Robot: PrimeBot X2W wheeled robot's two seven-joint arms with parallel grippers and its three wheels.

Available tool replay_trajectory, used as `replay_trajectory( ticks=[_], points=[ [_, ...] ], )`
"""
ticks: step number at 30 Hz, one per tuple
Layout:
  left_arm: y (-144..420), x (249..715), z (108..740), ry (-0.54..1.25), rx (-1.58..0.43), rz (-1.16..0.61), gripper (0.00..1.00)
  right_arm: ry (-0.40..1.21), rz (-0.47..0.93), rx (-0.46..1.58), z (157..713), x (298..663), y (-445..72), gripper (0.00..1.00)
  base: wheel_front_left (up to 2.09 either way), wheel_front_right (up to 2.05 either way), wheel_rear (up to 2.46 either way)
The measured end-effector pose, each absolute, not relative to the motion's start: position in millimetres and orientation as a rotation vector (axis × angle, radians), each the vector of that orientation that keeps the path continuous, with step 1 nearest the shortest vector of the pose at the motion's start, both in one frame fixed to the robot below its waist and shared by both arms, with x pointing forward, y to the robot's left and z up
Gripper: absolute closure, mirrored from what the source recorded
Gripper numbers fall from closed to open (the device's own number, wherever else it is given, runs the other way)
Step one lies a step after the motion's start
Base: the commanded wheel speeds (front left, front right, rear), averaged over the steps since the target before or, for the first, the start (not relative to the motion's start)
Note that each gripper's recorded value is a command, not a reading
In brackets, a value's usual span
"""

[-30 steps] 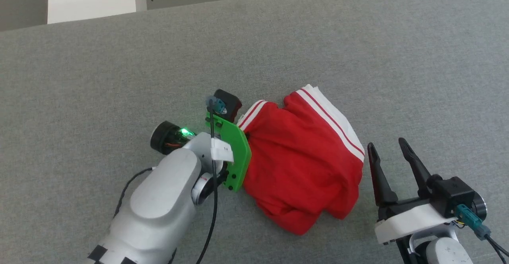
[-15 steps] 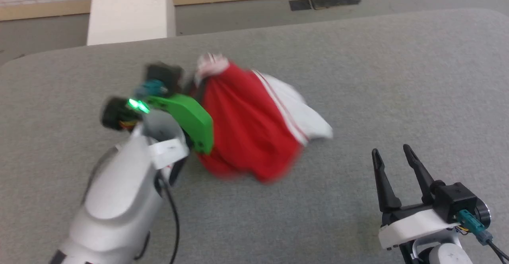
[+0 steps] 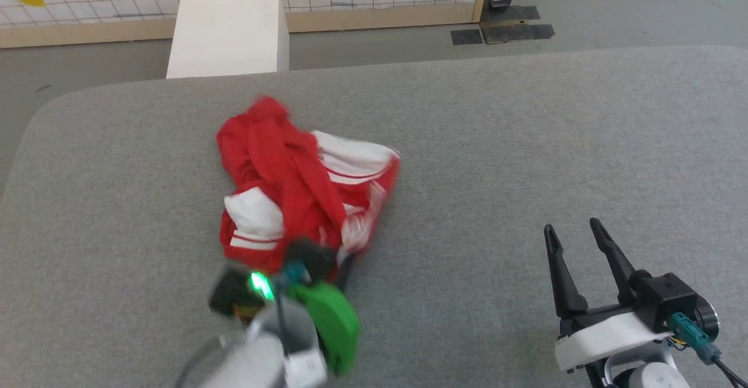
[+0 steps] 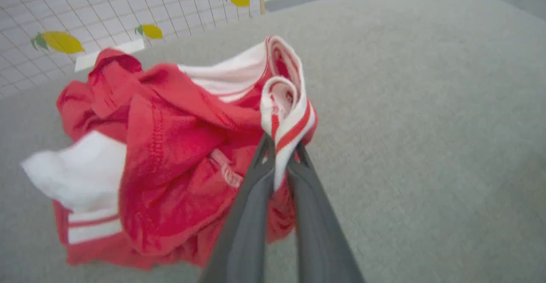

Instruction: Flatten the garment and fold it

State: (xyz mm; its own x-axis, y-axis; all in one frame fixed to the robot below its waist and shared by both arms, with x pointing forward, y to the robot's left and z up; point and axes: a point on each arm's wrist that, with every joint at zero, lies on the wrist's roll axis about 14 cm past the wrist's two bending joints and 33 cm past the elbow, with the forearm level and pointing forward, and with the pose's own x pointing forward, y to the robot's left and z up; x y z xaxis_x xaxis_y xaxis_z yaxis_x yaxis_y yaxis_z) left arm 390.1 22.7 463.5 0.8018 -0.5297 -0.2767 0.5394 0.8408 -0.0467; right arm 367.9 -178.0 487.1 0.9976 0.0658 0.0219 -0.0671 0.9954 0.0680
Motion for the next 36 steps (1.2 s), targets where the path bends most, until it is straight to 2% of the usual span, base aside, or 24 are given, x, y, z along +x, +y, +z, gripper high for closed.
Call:
replay_trajectory(
  ticks=[7,8,9,10,15,22,28,36],
  points=[
    [14.4,327.6,392.5,0.539,0.006,-0.617,1.00,-0.015,0.086,0.070,485.5,368.8,-171.6,0.00,0.00,0.00,0.00],
    [13.7,325.7,391.0,0.544,0.005,-0.620,0.77,-0.015,0.088,0.069,485.5,369.3,-170.9,0.00,0.00,0.00,0.00],
    [12.5,324.2,390.6,0.542,0.000,-0.621,0.07,-0.015,0.092,0.065,485.5,370.0,-169.9,0.00,0.00,0.00,0.00],
    [12.9,323.9,390.9,0.537,-0.004,-0.616,0.00,-0.016,0.095,0.064,485.7,370.7,-169.0,0.00,0.00,0.00,0.00],
    [15.6,326.6,401.9,0.476,-0.031,-0.590,0.00,-0.023,0.105,0.055,488.0,373.0,-166.8,0.00,0.00,0.00,0.00],
    [24.0,346.5,471.0,0.192,-0.124,-0.538,0.00,-0.030,0.124,0.041,493.4,370.5,-161.5,0.00,0.00,0.00,0.00],
    [90.0,368.3,530.2,-0.079,-0.105,-0.312,0.00,-0.039,0.165,0.037,499.2,369.9,-148.1,0.00,0.00,0.00,0.00],
    [160.1,361.3,531.8,-0.110,-0.038,-0.104,0.00,0.027,0.235,0.010,490.3,375.6,-125.6,0.00,0.00,0.00,0.00]
  ],
)
